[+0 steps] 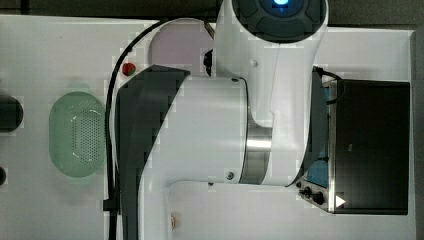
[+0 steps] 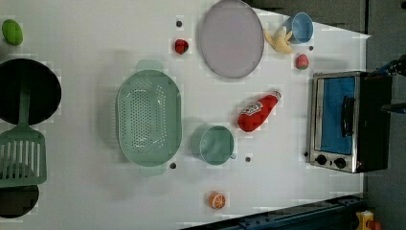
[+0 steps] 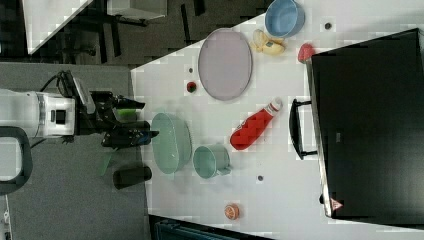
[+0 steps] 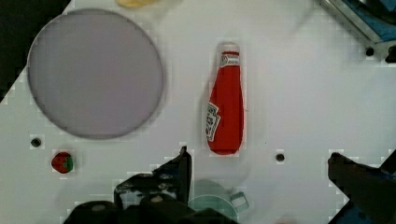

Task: Pick Ketchup from oven and place it on table.

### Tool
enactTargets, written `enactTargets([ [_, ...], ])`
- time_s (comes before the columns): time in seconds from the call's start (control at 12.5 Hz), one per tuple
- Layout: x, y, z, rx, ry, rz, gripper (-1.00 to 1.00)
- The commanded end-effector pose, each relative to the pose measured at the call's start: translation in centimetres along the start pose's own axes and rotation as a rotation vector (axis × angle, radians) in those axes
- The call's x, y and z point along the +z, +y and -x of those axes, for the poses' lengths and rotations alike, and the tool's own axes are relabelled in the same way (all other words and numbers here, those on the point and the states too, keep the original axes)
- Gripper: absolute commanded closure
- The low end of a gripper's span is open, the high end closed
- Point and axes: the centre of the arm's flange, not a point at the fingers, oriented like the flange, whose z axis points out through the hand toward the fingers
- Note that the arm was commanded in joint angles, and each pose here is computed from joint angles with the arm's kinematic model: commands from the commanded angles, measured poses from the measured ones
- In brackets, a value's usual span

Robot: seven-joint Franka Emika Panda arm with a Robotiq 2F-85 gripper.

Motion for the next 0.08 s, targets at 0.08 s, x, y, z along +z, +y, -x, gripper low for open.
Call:
enactTargets([
  [0.08,-1.19,0.1,-0.27,0.034,0.04,-0.014,-1.0],
])
